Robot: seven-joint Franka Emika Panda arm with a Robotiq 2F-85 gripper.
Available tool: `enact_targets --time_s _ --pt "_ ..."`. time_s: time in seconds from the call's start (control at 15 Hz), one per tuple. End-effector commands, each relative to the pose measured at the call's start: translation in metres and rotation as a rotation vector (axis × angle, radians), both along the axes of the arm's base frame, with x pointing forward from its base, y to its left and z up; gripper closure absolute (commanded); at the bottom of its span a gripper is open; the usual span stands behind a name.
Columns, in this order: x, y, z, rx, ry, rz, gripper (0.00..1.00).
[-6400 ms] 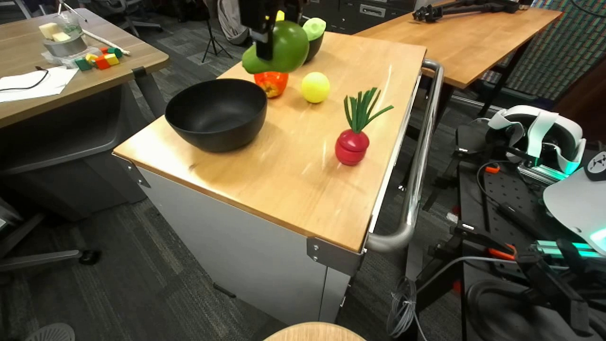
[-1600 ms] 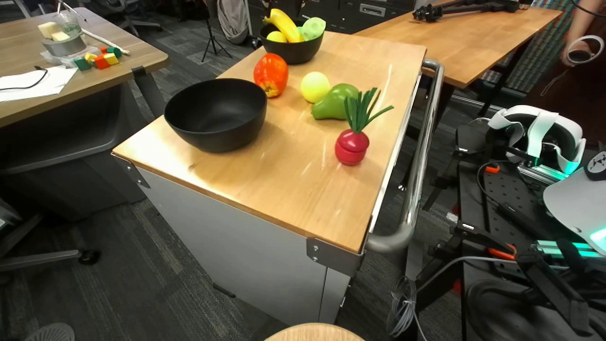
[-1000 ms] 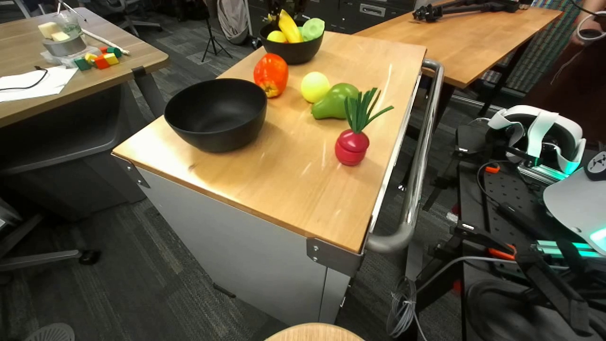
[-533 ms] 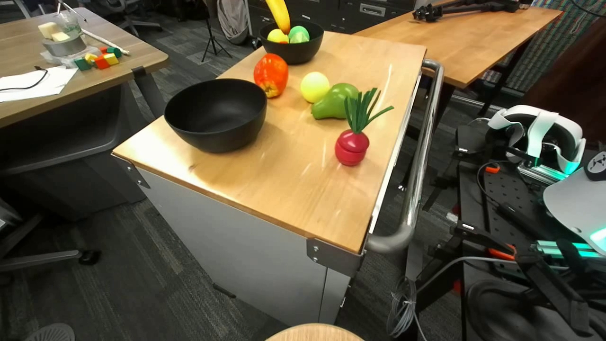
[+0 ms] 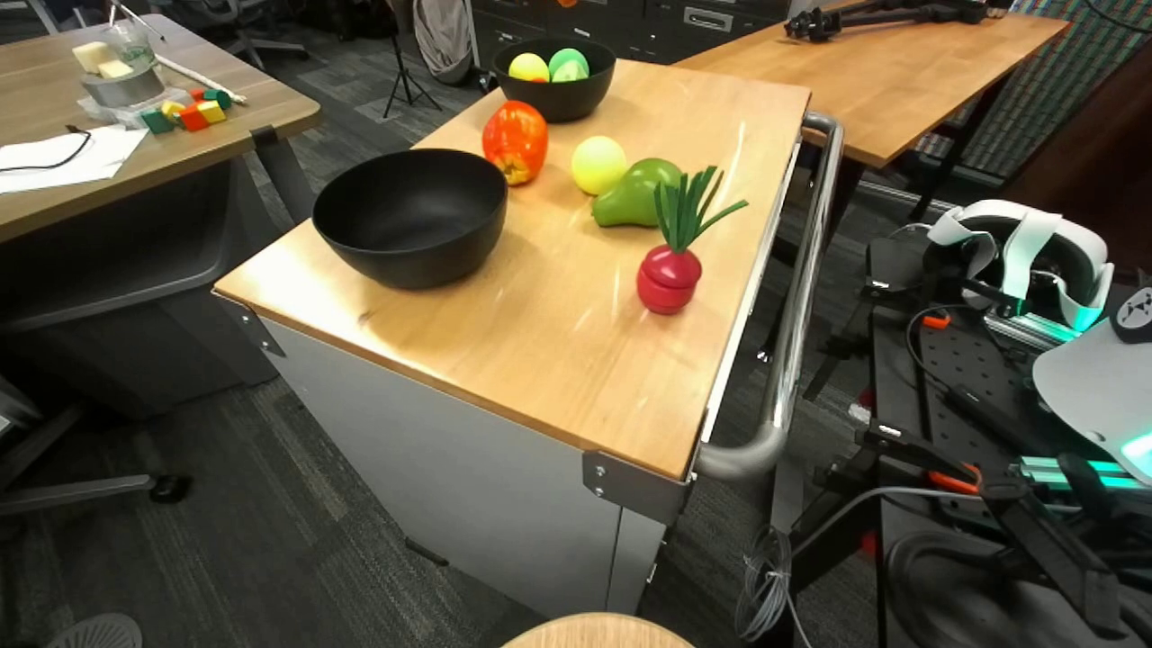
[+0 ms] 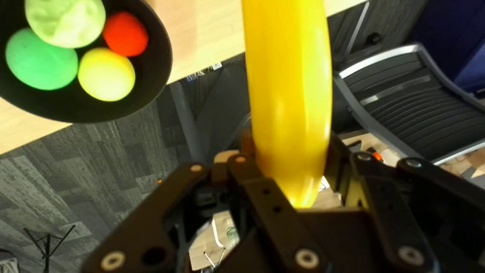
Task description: Take the plastic fruits and vegetables and place them on the table
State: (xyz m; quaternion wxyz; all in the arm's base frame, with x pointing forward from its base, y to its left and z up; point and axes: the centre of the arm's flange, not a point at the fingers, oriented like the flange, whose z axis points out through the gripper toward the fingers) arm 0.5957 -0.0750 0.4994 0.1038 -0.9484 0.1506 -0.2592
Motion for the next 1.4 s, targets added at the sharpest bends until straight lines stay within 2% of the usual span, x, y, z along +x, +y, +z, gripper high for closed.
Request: enact_targets --time_s 0.0,0.2,0.53,0.8,1.13,1.2,1.27,1.33 --pt "-0.052 0.011 -0.02 -0.113 0.064 0.055 0.82" --pt "-0.072 0.001 -0.049 -0.244 0.171 0.071 0.82" --pt "-0.102 -0.01 -0.091 -0.386 0.331 0.098 0.82" --pt "-0.106 -0.006 -0.12 -0.431 0.396 0.143 0.82" --pt "-0.09 -0.006 -0.142 -0.402 0.441 0.141 0.82" --pt "-0.089 -0.006 -0.144 -0.395 0.448 0.142 0.32" --pt "-0.088 -0.007 -0.145 -0.388 0.452 0.143 0.31" --pt "-0.086 -0.007 -0.143 -0.375 0.451 0.139 0.24"
